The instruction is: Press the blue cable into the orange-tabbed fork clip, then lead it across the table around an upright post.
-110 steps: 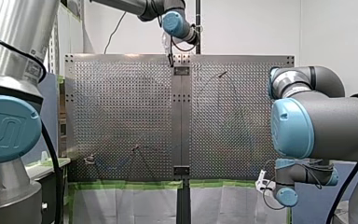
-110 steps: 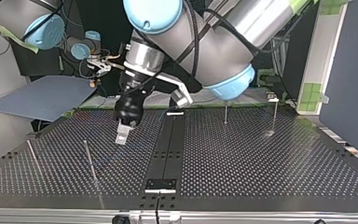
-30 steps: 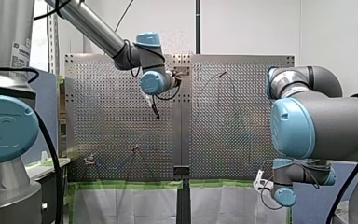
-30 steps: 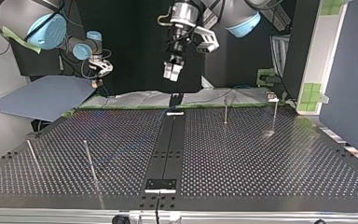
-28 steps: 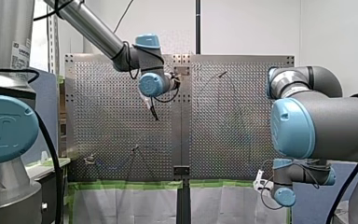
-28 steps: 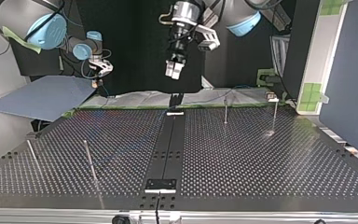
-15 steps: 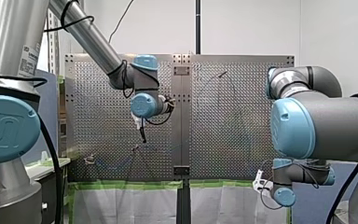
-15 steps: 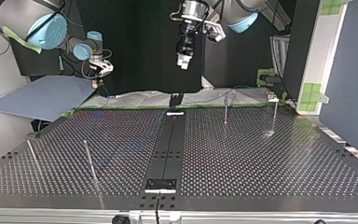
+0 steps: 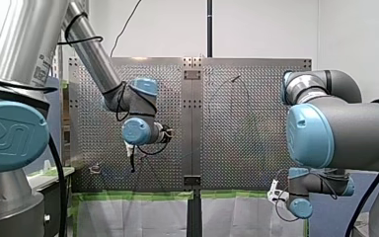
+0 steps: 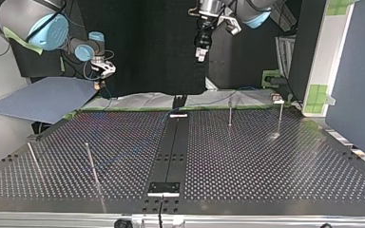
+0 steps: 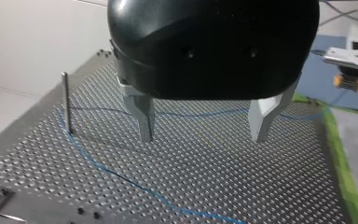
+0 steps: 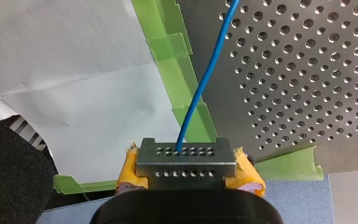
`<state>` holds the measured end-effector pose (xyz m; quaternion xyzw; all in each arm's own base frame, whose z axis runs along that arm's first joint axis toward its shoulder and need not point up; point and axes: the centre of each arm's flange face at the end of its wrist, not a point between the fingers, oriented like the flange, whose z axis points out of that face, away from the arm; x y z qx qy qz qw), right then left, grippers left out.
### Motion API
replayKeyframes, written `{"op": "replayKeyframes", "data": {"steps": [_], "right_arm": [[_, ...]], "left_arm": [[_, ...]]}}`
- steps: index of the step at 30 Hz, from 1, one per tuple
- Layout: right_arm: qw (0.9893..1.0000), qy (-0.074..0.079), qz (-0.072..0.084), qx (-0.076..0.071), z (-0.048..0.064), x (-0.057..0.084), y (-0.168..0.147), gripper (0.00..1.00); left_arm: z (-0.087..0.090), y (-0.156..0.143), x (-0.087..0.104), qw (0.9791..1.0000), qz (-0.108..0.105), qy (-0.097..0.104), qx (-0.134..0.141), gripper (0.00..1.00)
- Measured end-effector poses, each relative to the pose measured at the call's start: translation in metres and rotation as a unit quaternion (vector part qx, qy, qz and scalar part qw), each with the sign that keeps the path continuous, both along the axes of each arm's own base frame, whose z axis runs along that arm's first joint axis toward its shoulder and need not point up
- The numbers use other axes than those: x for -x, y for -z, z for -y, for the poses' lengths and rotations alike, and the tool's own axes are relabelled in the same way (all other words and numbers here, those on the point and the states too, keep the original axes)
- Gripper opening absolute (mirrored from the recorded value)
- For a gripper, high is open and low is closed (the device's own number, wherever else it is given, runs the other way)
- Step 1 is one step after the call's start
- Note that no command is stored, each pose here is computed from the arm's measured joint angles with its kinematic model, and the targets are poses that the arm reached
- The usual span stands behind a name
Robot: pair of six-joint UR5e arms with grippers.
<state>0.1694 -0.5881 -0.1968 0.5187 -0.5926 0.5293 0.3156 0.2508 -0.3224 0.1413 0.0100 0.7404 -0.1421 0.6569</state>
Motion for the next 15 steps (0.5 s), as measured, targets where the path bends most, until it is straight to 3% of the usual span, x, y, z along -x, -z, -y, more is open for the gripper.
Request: {"op": "replayKeyframes", "data": {"steps": [9, 15], "right_arm": [[1.0, -0.002, 0.002, 0.0, 0.0, -0.001, 0.0, 0.0], [1.0, -0.003, 0.002, -0.001, 0.0, -0.001, 0.0, 0.0]], "left_arm": [[-0.03, 0.018, -0.001, 0.9999, -0.003, 0.001, -0.012, 1.0], [-0.037, 0.017, -0.014, 0.9999, 0.014, 0.004, -0.003, 1.0]]}}
